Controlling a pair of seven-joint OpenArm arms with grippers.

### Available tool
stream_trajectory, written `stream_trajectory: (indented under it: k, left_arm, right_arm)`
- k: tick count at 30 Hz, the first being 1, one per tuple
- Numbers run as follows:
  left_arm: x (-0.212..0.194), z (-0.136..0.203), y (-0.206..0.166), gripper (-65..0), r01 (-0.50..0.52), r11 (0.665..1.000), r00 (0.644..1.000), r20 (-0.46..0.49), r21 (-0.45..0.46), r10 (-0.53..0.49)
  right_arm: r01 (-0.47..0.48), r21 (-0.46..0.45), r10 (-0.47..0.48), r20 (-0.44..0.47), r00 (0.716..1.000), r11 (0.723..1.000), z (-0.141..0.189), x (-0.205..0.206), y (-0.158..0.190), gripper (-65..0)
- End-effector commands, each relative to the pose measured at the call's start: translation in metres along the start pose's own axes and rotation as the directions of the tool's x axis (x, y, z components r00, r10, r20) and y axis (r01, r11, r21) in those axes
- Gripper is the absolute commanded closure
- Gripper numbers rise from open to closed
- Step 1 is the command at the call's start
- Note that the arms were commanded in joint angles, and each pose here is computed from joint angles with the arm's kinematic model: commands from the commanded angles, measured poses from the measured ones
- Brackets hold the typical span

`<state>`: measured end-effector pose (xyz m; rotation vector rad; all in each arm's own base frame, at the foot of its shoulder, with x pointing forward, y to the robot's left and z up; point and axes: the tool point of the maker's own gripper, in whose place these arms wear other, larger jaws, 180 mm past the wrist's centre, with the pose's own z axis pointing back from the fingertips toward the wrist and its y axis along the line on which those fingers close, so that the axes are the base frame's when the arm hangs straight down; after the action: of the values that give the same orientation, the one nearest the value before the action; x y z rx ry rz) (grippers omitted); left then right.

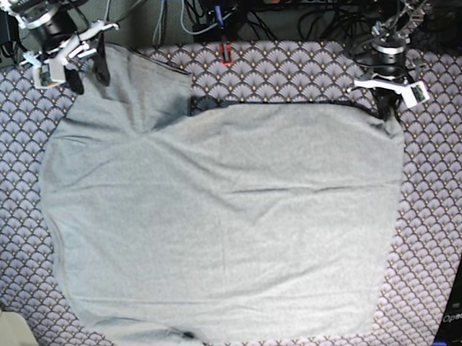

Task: Fold the T-shirt properly
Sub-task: 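Close both grippers on the shoulder corners of the grey shirt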

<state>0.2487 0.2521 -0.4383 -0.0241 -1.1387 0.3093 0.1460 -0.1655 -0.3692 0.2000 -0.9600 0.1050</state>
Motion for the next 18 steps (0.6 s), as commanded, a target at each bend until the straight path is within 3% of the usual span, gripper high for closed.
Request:
stream_trajectory:
  k: [1,6,13,18]
  left_arm:
    - [-0.01,0.002,0.003,0.0,-0.012,1.0,0.998,-0.058,0.003,0.012]
    - [-0.006,0.002,0.008,0.0,0.004,1.0,0.998,-0.055,0.004,-0.004]
    - [0.005,0.003,0.001,0.0,0.002,1.0,0.999,-0.04,-0.025,-0.003]
    - [0.009,0.003,0.001,0.0,0.005,1.0,0.999,-0.035,-0.027,-0.006]
  right_arm:
    - [-0.006,0.0,0.006,0.036,0.999,1.0,0.004,0.01,-0.002,-34.2]
    - [-0.001,0.053,-0.001,0.044,0.999,0.999,0.002,0.01,0.01,-41.2]
    - [0.104,0.026,-0.105,0.009,0.994,0.994,-0.017,0.002,-0.008,-41.5]
    - [0.145,-0.015,-0.144,0.032,0.989,0.989,-0.012,0.002,-0.029,-41.4]
